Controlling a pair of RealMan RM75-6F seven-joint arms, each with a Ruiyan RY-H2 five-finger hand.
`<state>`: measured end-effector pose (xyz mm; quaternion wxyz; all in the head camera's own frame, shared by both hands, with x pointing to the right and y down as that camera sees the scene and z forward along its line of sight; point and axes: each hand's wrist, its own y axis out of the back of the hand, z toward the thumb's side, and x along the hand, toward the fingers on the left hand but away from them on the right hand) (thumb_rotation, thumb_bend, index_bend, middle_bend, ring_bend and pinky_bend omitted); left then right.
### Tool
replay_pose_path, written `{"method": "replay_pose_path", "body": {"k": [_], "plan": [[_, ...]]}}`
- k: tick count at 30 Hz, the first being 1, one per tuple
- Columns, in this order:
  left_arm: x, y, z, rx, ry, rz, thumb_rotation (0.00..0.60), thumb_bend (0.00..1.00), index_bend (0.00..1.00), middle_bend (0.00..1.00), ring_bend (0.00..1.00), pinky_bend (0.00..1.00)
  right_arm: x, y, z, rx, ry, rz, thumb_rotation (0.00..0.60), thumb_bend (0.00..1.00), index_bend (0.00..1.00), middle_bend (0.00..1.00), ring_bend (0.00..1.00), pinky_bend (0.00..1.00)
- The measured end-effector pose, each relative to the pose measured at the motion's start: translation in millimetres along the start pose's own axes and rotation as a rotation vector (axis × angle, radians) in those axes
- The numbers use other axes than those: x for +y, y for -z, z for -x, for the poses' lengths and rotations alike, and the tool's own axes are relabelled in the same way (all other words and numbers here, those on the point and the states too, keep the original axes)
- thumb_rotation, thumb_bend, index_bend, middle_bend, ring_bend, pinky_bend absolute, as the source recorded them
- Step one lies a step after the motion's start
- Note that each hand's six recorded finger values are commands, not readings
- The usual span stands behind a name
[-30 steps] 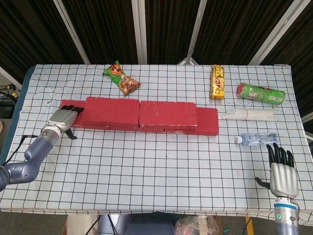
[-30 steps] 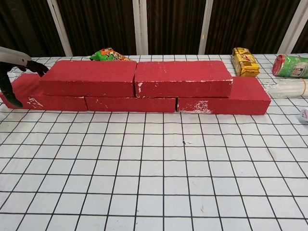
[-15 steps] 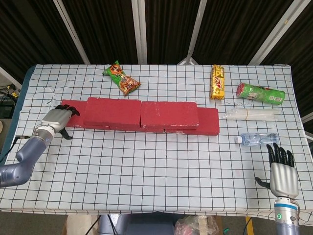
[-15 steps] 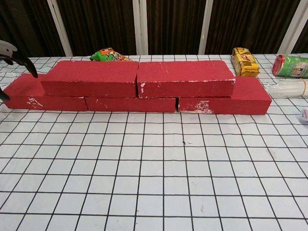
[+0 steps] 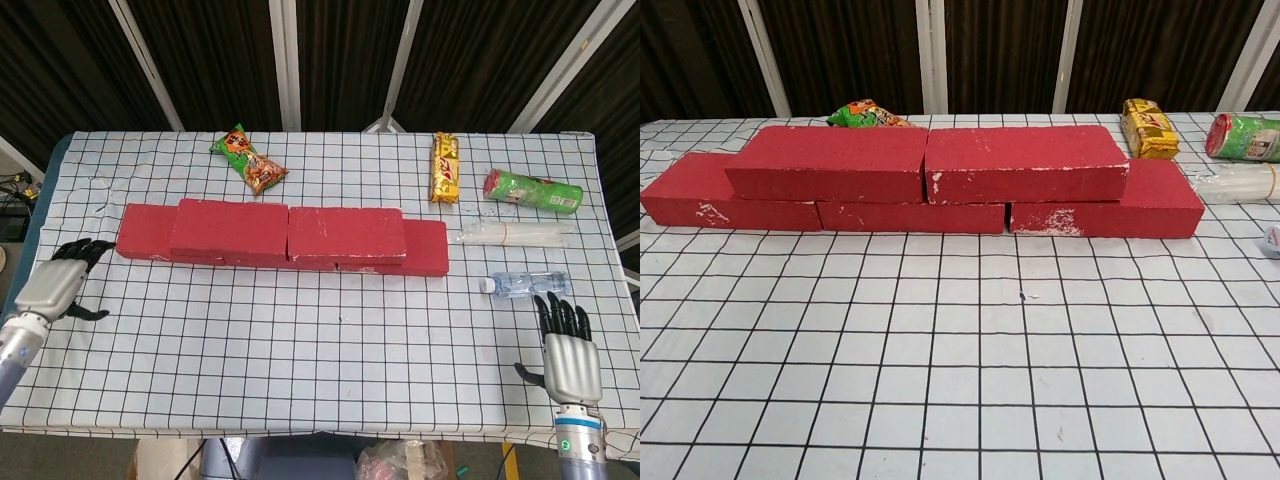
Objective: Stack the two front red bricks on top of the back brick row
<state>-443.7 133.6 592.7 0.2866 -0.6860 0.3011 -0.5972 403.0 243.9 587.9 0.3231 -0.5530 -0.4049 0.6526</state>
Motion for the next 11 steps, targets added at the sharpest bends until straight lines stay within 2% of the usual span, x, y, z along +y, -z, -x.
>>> {"method": "replay_pose_path", "body": {"k": [5, 11], "plan": [[-30, 14, 40, -0.026, -0.108, 0.052, 0.6, 0.0, 0.11, 0.05, 0.0, 0.0, 1, -3, -2, 0.015, 0.009, 0.006, 0.6, 0.13, 0.04, 0.0, 0.0, 0.0], [-43, 12, 61, -0.051, -0.215, 0.033, 0.6, 0.0, 0.11, 0.04, 0.0, 0.0, 3, -5, -3, 0.028, 0.018, 0.009, 0.6, 0.13, 0.04, 0.0, 0.0, 0.0]]}}
